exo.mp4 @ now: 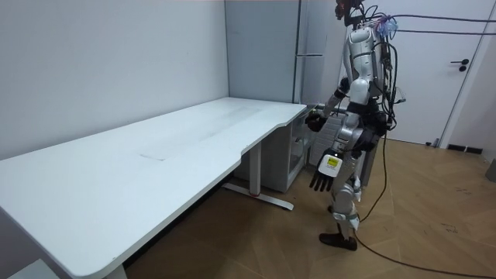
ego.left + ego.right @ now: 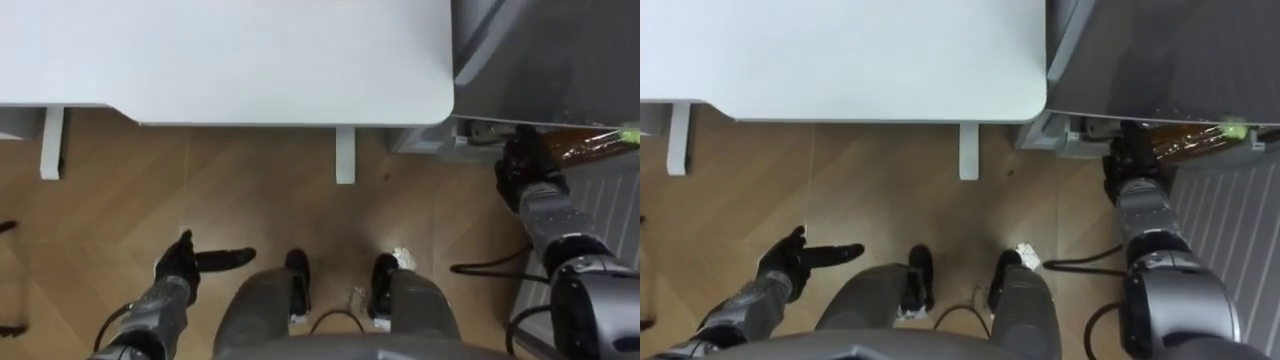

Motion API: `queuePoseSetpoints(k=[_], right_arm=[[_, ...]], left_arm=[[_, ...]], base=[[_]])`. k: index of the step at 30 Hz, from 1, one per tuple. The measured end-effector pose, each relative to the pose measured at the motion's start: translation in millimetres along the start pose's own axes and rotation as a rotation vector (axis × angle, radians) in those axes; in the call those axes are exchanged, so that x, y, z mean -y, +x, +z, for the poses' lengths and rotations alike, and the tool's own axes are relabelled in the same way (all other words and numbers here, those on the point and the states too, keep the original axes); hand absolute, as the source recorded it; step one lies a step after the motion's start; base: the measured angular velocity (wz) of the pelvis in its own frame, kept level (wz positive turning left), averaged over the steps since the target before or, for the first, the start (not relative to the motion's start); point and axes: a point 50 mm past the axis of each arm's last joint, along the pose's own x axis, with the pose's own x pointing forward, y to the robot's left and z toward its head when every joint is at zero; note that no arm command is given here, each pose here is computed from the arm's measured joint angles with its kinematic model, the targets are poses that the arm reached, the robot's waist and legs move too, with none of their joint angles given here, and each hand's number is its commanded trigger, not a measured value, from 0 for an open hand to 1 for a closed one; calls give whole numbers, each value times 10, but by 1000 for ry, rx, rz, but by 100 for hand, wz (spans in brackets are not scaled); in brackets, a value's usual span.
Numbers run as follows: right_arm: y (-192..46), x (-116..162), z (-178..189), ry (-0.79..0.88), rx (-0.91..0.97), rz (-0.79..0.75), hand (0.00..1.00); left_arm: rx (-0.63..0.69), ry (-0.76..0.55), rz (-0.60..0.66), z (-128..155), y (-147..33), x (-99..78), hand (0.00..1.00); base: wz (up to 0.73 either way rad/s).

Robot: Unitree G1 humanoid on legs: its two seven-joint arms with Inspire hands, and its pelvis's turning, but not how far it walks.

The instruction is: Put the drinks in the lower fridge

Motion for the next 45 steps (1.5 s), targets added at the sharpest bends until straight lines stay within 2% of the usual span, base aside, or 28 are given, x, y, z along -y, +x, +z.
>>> queuePoseSetpoints(k=[3,14,21,27,28,29,35,45], right_arm=[[9,-217,148,-26,14,37,100],[-5,-496,382,-26,64,78,100],[-21,-617,478,40,71,142,100],[-54,-837,525,135,60,206,100],[-57,-854,531,142,59,209,75],[-63,-888,545,151,60,218,1],[-84,-929,699,229,83,216,0],[-96,-976,728,245,81,193,0]], left_arm=[[1,5,6,37,12,17,0],[45,29,36,146,23,8,0],[66,47,75,176,-1,-102,0],[76,13,86,196,-7,-95,0],[79,13,89,198,-10,-96,0],[82,15,95,193,-16,-99,0],[118,15,104,251,-39,-77,0],[116,51,131,217,-75,-120,0]], base=[[6],[10],[0],[-3],[-5],[0],[1],[4]])
